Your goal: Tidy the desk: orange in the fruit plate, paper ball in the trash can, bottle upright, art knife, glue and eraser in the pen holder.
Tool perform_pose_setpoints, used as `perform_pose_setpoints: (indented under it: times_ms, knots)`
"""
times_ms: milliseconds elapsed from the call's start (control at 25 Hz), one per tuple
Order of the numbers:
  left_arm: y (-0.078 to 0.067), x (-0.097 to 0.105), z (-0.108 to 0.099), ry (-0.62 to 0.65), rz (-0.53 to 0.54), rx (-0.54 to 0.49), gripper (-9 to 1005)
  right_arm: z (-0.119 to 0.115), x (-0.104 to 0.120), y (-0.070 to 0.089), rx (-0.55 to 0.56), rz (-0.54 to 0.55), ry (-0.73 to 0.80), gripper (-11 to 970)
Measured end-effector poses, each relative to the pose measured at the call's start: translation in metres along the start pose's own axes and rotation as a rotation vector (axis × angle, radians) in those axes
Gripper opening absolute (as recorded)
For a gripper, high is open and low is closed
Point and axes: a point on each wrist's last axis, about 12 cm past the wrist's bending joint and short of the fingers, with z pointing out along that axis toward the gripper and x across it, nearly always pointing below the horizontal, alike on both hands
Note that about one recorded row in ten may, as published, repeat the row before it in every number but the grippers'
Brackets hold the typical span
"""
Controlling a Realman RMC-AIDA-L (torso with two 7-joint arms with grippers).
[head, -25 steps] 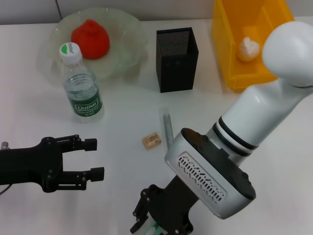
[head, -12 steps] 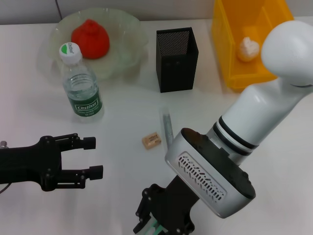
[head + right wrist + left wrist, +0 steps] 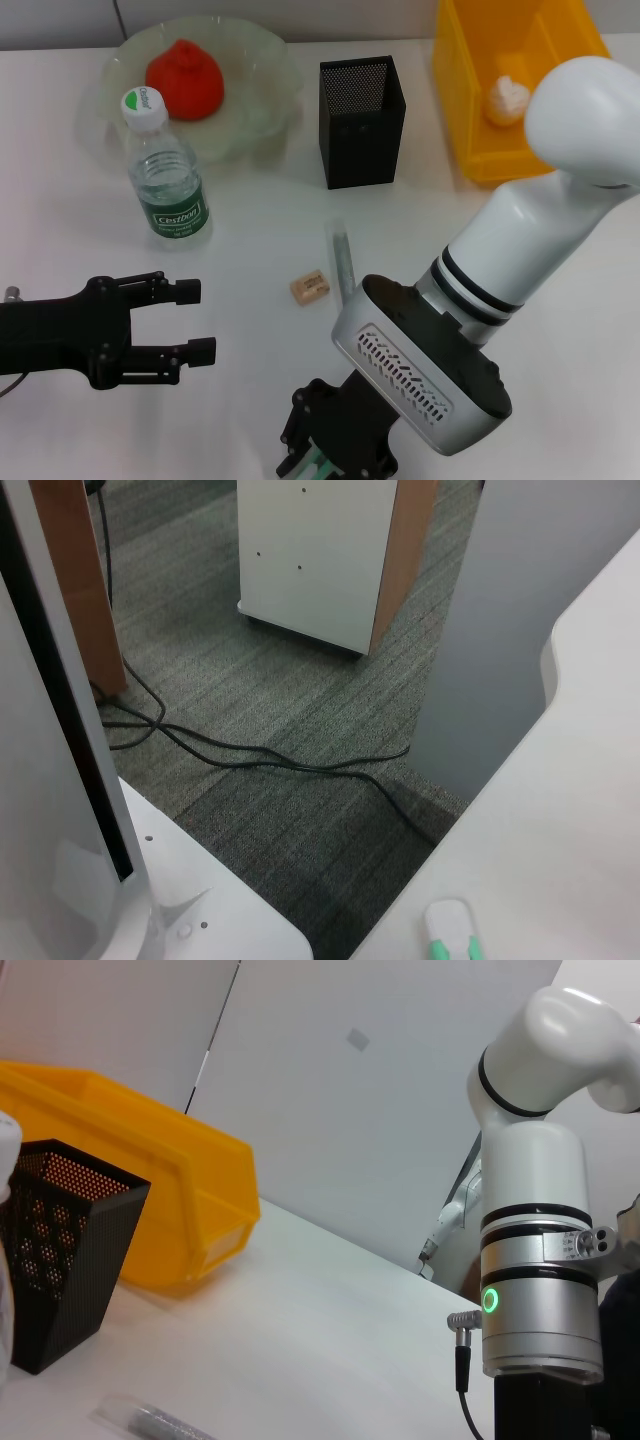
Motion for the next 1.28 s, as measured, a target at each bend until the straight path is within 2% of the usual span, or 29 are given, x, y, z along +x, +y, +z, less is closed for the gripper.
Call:
perform_pose_setpoints:
  times_ms: [200, 400, 560, 720, 760, 800, 840, 960, 1000, 1040, 1080, 1120, 1200, 1240, 1280]
  knots:
    - [0.0, 0.0, 0.0, -0.001, 0.0, -0.002, 845, 0.0, 0.0, 0.0, 0.003, 0.0, 0.001, 332]
    - [0.001, 0.0, 0.0, -0.002, 0.001, -0.004, 845, 0.0, -0.001, 0.0, 0.008, 0.0, -0.005, 173]
    - [0.001, 0.0, 0.0, -0.001, 0.002, -0.005, 845, -0.001, -0.004, 0.0, 0.013, 0.007, -0.042, 164]
    - [0.001, -0.001, -0.001, -0.002, 0.006, -0.01, 845, -0.021, -0.007, -0.002, 0.066, 0.063, -0.165, 162]
    - [0.001, -0.002, -0.002, -0.007, 0.007, -0.014, 845, -0.031, -0.006, -0.003, 0.1, 0.088, -0.212, 162]
    - [0.002, -0.004, -0.005, -0.035, 0.009, -0.034, 845, -0.049, 0.0, -0.005, 0.18, 0.152, -0.286, 162]
    - [0.003, -0.004, -0.006, -0.043, 0.009, -0.039, 845, -0.049, 0.0, -0.005, 0.18, 0.152, -0.286, 162]
    - [0.004, -0.006, -0.011, -0.084, 0.013, -0.071, 845, -0.075, 0.018, -0.003, 0.332, 0.29, -0.384, 162]
    - [0.004, -0.007, -0.014, -0.101, 0.018, -0.081, 845, -0.092, 0.034, 0.003, 0.448, 0.396, -0.463, 162]
    - [0.004, -0.007, -0.014, -0.101, 0.018, -0.081, 845, -0.092, 0.034, 0.003, 0.448, 0.396, -0.463, 162]
    - [0.004, -0.008, -0.015, -0.106, 0.02, -0.083, 845, -0.1, 0.04, 0.006, 0.499, 0.439, -0.498, 162]
    - [0.004, -0.008, -0.015, -0.109, 0.024, -0.084, 845, -0.107, 0.047, 0.011, 0.554, 0.488, -0.539, 162]
    - [0.004, -0.01, -0.015, -0.113, 0.029, -0.083, 845, -0.13, 0.069, 0.027, 0.747, 0.626, -0.672, 162]
    - [0.004, -0.01, -0.015, -0.113, 0.029, -0.083, 845, -0.13, 0.069, 0.027, 0.747, 0.626, -0.672, 162]
    - [0.005, -0.011, -0.013, -0.116, 0.033, -0.078, 844, -0.135, 0.075, 0.031, 0.805, 0.66, -0.723, 162]
